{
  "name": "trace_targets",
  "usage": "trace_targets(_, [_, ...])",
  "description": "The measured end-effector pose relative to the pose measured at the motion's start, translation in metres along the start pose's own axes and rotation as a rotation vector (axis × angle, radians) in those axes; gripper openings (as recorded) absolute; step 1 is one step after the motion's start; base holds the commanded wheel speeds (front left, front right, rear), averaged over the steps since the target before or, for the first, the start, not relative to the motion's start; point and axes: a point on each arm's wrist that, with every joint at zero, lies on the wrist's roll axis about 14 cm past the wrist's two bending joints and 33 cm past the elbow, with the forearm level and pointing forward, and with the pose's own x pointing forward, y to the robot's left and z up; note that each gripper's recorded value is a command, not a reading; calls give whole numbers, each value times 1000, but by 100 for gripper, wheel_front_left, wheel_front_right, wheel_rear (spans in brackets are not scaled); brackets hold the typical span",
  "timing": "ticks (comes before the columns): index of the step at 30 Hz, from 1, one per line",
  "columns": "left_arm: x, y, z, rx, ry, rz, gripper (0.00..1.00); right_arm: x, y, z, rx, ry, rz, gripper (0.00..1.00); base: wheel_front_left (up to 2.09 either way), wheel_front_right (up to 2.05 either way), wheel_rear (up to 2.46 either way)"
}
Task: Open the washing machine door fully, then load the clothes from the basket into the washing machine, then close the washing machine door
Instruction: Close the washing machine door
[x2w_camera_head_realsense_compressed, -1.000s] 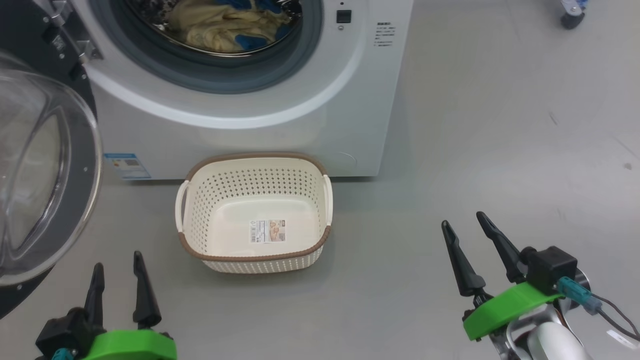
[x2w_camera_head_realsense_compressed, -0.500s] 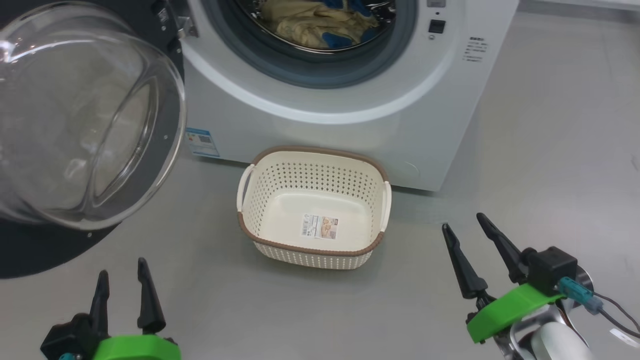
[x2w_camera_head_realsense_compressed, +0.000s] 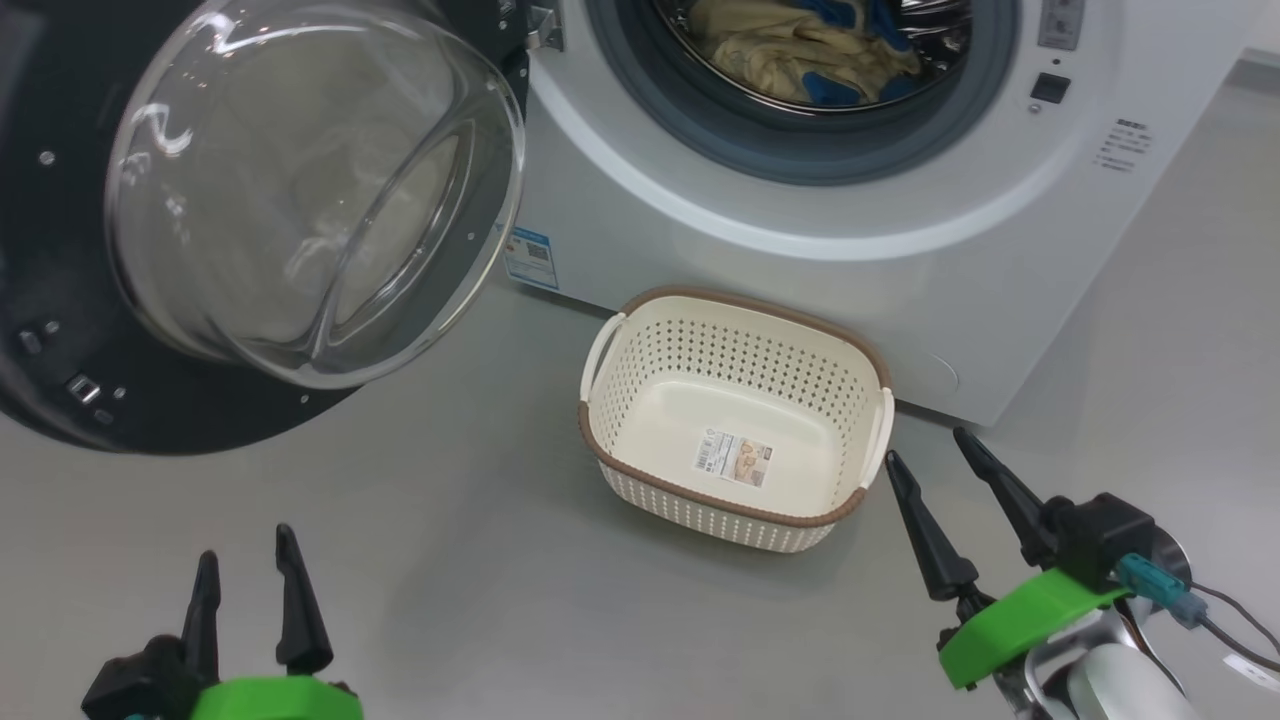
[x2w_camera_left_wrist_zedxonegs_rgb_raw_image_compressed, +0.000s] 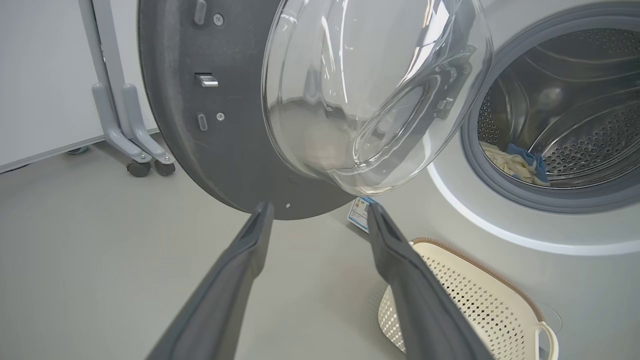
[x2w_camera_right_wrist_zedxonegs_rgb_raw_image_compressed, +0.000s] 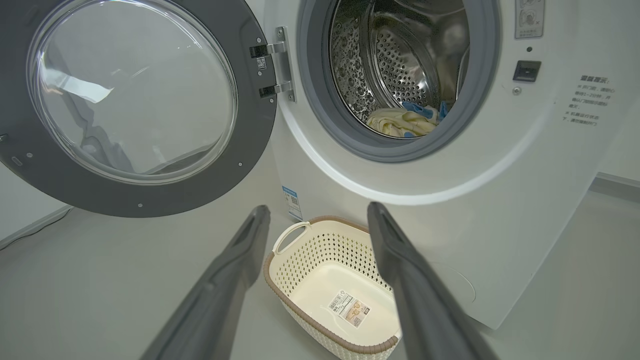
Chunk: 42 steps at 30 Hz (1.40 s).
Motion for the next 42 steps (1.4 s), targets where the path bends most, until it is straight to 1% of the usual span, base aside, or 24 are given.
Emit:
trace_targets(6, [-13, 20, 4, -9, -14, 64, 100, 12, 20, -1, -2, 3, 70, 100, 0, 0, 0])
trace_targets(14, [-24, 34, 9, -18, -28, 113, 100, 19, 34, -1, -6, 4, 118, 100, 0, 0, 0])
trace_targets(30, [-29, 43, 9, -32, -28, 146, 100, 23, 40, -4, -1, 11, 138, 100, 0, 0, 0])
trace_targets(31, [-29, 44, 8, -41, -27, 153, 69, 22, 40, -4, 0, 11, 138, 100, 0, 0, 0])
trace_targets(32, [-29, 46, 8, -49, -26, 162, 31, 22, 40, -4, 0, 12, 139, 100, 0, 0, 0])
trace_targets(33, [-29, 48, 8, -60, -28, 171, 0, 22, 40, -4, 0, 12, 139, 100, 0, 0, 0])
trace_targets(36, [-31, 64, 12, -111, -45, 233, 0, 21, 39, -4, 0, 12, 135, 100, 0, 0, 0])
trace_targets(42, [-40, 114, 23, -194, -100, 372, 0, 19, 35, -6, 2, 15, 121, 100, 0, 0, 0])
